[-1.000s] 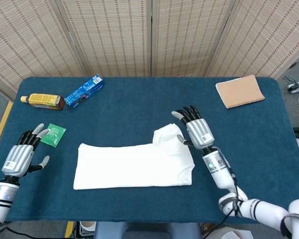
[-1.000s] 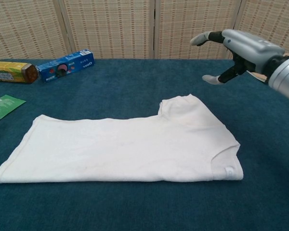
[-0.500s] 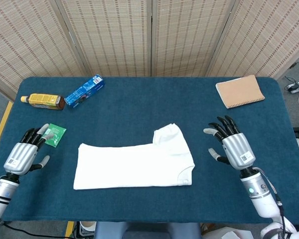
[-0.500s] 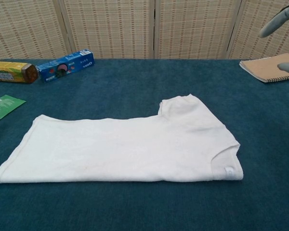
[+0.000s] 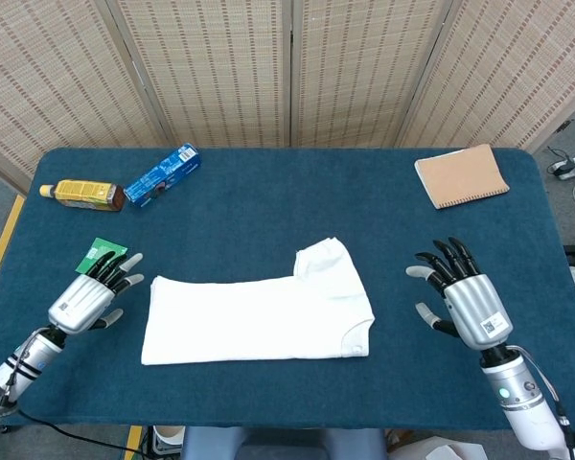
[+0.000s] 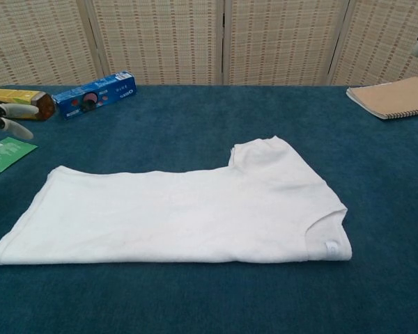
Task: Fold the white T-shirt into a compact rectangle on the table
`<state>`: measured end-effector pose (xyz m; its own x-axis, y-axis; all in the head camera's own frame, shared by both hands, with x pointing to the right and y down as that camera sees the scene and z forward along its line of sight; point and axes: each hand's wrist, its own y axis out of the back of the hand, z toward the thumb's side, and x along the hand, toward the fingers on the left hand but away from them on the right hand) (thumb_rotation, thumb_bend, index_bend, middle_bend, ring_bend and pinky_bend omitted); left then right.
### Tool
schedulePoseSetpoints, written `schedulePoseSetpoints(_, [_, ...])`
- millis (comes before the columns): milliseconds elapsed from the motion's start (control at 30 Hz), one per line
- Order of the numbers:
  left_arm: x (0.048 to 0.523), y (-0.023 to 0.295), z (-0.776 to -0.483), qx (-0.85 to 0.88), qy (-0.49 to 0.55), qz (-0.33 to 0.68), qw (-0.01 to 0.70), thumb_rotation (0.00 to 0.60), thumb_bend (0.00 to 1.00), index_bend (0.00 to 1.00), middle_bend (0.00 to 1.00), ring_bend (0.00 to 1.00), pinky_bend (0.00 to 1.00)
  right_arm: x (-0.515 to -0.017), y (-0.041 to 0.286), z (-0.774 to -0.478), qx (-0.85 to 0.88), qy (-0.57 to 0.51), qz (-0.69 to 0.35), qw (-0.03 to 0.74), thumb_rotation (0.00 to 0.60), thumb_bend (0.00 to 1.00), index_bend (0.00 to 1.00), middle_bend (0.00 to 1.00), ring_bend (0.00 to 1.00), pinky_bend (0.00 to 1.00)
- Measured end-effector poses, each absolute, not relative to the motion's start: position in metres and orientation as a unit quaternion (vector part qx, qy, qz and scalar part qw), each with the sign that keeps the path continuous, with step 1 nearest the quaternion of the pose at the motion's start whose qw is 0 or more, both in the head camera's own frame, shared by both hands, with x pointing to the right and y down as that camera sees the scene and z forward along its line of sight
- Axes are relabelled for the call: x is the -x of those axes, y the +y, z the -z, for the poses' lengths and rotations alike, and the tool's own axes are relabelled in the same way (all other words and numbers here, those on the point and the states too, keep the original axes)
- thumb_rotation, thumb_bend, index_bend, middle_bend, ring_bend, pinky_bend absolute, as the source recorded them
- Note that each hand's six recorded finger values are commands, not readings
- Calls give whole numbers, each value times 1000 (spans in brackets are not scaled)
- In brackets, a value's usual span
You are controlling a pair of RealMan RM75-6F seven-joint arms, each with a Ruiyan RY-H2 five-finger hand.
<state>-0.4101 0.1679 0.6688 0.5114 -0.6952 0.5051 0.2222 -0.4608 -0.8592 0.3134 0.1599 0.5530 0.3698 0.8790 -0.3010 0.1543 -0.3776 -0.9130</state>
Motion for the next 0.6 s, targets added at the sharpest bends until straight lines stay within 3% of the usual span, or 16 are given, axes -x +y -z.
schedulePoseSetpoints(600, [381, 188, -712, 725, 95, 415, 541, 600, 271, 251, 28, 0, 0, -325, 178, -556, 708, -365, -448, 405, 600, 247, 351, 235, 71, 0])
